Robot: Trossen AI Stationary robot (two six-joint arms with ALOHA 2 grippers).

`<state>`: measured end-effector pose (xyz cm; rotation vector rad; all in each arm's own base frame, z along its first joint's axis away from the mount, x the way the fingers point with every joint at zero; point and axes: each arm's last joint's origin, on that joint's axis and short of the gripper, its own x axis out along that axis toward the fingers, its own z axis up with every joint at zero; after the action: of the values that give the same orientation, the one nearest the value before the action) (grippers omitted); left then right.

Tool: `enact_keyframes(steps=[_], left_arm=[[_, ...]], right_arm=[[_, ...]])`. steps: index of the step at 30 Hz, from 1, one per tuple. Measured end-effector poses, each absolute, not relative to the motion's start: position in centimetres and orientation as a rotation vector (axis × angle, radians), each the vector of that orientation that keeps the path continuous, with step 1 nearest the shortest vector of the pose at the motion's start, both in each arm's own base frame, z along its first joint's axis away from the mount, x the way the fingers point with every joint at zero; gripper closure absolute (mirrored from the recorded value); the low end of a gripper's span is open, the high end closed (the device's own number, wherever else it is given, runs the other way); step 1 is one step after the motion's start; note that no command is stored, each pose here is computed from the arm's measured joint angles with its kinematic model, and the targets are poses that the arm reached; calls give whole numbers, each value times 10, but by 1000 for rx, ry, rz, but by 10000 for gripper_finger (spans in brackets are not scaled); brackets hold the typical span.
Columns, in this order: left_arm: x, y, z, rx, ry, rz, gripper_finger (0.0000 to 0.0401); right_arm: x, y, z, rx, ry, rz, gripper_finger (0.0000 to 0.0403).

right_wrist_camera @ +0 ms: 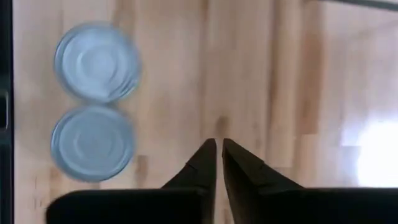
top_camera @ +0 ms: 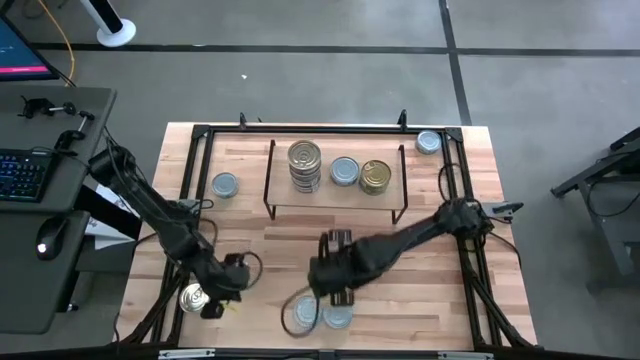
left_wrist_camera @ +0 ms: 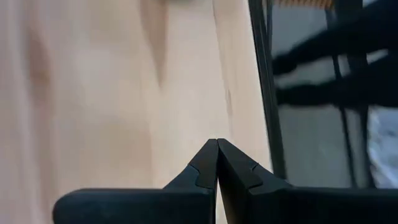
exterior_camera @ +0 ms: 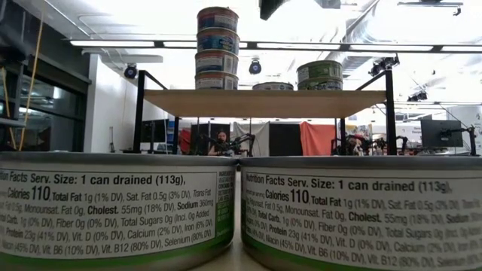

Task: Stack canned seafood by type on shelf
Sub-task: Stack the blue-pink tuna can on top of the blue-pink tuna can on the shelf

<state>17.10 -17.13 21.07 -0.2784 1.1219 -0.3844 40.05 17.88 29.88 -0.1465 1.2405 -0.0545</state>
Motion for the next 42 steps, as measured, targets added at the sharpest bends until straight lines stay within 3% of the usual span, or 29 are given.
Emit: enact_keyframes(steps=[6,12,18,23,42], left_arm=[[158,-186,209,-253,1469,-247,401],[128,-210,220,-329,1519,-209,401],[102,-222,218,-316,1486,-110,401],[99,-216,211,-235,1521,-31,401],[107,-227,172,-71,1660,57,401]], right_arm=[[394,222,248,-177,1341,87,397],[350,242,189,43,1382,212,402],[287,256,184,344,1154,82,402],[262,266,177,506,978,44,403],[256,265,170,393,896,-11,403]])
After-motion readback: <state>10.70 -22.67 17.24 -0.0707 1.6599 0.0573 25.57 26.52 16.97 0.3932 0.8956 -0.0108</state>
